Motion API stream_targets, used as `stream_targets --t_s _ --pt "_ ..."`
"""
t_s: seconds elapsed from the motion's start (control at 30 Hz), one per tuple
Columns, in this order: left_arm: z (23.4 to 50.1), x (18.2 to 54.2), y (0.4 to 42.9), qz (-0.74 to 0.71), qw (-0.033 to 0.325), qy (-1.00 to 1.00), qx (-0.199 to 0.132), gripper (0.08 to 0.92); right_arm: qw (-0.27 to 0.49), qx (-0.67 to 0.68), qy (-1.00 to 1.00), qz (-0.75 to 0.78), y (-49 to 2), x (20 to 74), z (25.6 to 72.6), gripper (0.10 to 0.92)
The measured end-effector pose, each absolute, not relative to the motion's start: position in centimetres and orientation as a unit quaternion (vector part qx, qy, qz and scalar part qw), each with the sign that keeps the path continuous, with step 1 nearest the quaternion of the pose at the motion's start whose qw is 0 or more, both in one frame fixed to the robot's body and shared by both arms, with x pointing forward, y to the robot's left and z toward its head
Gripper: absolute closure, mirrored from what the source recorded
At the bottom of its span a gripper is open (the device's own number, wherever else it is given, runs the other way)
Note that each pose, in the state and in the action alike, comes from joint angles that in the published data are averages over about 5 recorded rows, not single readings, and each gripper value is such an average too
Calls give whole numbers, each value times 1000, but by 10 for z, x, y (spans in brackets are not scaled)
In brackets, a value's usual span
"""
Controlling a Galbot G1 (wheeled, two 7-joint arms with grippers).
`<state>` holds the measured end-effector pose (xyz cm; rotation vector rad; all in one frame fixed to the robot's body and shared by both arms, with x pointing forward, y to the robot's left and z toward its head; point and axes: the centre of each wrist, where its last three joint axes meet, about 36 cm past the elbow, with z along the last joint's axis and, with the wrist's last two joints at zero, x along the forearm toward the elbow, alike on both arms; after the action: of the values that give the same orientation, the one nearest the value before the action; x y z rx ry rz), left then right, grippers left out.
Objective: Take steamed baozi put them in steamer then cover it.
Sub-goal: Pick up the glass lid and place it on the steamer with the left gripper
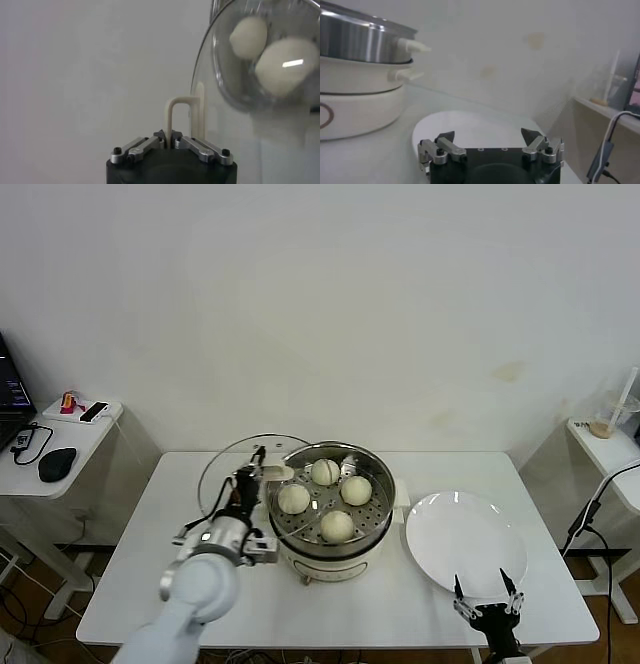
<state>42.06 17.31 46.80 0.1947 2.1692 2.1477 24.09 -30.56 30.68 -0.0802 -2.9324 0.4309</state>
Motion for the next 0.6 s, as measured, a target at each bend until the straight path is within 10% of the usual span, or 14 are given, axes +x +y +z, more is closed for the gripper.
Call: stream_targets --t_s 0.6 --pt "467 432 76 688 47 719 86 858 103 -13 -984 146 -297 243 291 200"
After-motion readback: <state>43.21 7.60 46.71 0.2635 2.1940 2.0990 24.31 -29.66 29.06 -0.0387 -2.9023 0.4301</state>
